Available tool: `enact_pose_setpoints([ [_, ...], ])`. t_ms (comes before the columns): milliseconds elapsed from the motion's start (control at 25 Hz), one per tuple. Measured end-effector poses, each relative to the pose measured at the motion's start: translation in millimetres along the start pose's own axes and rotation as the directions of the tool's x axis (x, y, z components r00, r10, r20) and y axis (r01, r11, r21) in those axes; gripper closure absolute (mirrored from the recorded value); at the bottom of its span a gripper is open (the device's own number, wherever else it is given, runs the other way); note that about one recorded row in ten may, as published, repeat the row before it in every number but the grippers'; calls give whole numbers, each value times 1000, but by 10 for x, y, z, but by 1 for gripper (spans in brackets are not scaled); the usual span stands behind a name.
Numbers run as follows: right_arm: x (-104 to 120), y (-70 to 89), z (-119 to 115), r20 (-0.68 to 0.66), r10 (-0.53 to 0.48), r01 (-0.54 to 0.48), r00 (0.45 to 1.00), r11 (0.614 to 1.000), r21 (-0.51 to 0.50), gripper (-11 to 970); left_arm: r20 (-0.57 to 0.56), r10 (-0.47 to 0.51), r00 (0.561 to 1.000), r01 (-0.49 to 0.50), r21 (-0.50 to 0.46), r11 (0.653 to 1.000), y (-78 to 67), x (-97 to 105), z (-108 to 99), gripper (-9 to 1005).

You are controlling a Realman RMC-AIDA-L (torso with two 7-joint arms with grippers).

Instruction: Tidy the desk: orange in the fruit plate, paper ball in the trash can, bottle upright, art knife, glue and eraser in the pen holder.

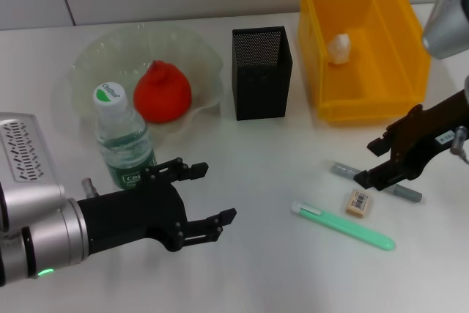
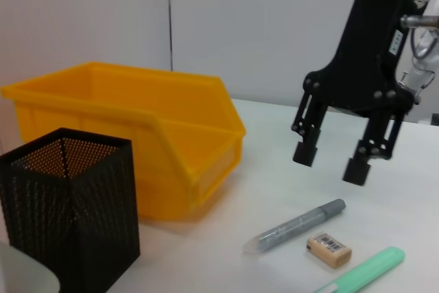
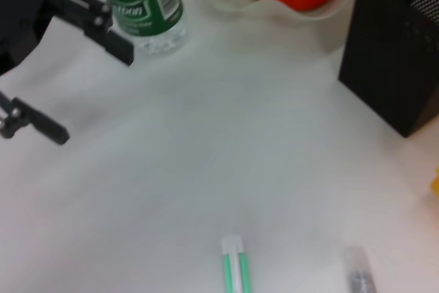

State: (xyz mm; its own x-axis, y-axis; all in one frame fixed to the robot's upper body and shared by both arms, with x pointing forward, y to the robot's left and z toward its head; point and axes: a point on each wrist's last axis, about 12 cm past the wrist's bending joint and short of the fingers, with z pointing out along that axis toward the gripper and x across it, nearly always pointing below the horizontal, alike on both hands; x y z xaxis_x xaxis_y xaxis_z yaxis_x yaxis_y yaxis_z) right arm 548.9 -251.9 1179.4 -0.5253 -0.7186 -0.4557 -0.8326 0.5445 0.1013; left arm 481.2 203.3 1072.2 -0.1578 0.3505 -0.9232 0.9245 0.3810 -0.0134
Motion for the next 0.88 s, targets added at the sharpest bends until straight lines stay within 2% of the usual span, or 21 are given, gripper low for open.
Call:
enact_pose_setpoints([
  [400, -233, 164, 161, -81, -55, 54, 995, 998, -18, 441, -3, 11, 1000, -11, -13, 1000, 9, 52, -36, 194],
  [880, -454, 280, 326, -185, -106, 103, 977, 994, -24, 444, 0, 18, 1000, -18, -8, 1000, 20, 30, -18, 194],
])
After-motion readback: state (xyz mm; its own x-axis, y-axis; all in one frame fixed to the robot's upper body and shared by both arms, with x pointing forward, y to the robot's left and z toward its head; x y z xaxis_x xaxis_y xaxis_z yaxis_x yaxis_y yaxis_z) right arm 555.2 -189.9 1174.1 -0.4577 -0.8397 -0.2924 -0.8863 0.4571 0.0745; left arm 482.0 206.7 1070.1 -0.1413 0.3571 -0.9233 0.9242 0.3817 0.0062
